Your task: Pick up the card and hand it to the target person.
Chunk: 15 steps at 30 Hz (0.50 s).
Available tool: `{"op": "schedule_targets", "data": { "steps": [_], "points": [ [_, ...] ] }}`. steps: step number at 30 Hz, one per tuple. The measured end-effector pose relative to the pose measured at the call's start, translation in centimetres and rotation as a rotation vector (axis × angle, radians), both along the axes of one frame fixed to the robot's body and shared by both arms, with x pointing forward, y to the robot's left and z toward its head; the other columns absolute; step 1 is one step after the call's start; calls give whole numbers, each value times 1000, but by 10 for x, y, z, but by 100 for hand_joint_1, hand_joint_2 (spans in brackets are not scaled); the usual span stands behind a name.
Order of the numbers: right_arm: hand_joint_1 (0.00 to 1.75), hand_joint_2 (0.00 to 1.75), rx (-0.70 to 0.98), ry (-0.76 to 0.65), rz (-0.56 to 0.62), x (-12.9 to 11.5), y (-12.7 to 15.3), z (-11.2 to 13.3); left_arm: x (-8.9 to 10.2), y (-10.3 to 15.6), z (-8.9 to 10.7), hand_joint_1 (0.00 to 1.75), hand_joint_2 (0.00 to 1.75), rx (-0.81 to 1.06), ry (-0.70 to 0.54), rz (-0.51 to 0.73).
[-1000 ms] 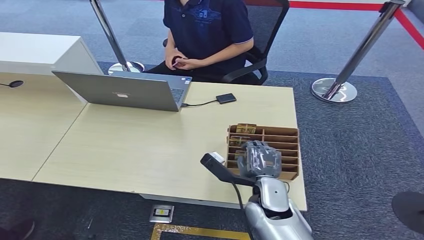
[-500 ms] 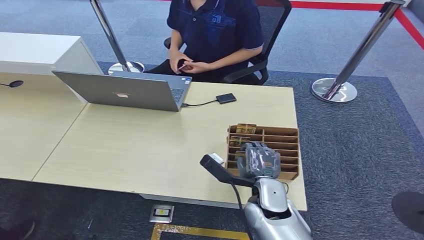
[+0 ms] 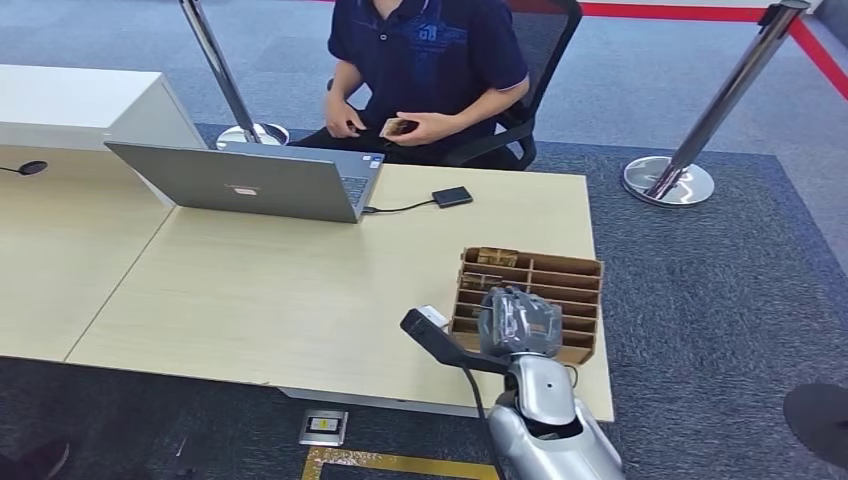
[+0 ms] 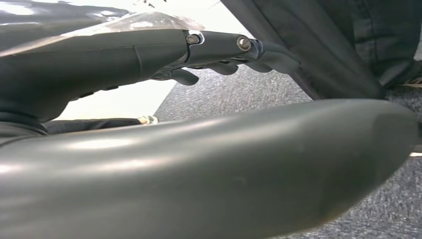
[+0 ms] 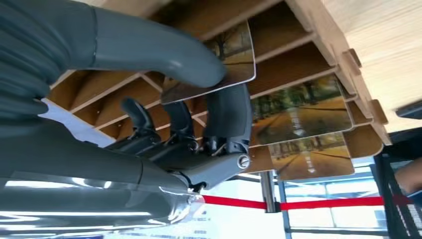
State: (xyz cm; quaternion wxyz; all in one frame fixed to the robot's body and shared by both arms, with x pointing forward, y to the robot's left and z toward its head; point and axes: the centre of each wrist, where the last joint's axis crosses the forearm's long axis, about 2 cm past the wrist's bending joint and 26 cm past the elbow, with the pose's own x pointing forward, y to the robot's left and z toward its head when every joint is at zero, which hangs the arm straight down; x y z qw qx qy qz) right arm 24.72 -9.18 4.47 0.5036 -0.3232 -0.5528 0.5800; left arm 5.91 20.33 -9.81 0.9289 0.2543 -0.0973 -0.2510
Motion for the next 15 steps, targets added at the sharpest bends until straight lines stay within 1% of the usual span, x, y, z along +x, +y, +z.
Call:
{"op": "schedule_targets", "data": {
  "steps": [15],
  "points": [
    [151, 175, 27, -8, 15, 2, 0, 3, 0, 0, 0, 0, 0, 0, 0, 4]
  ]
}}
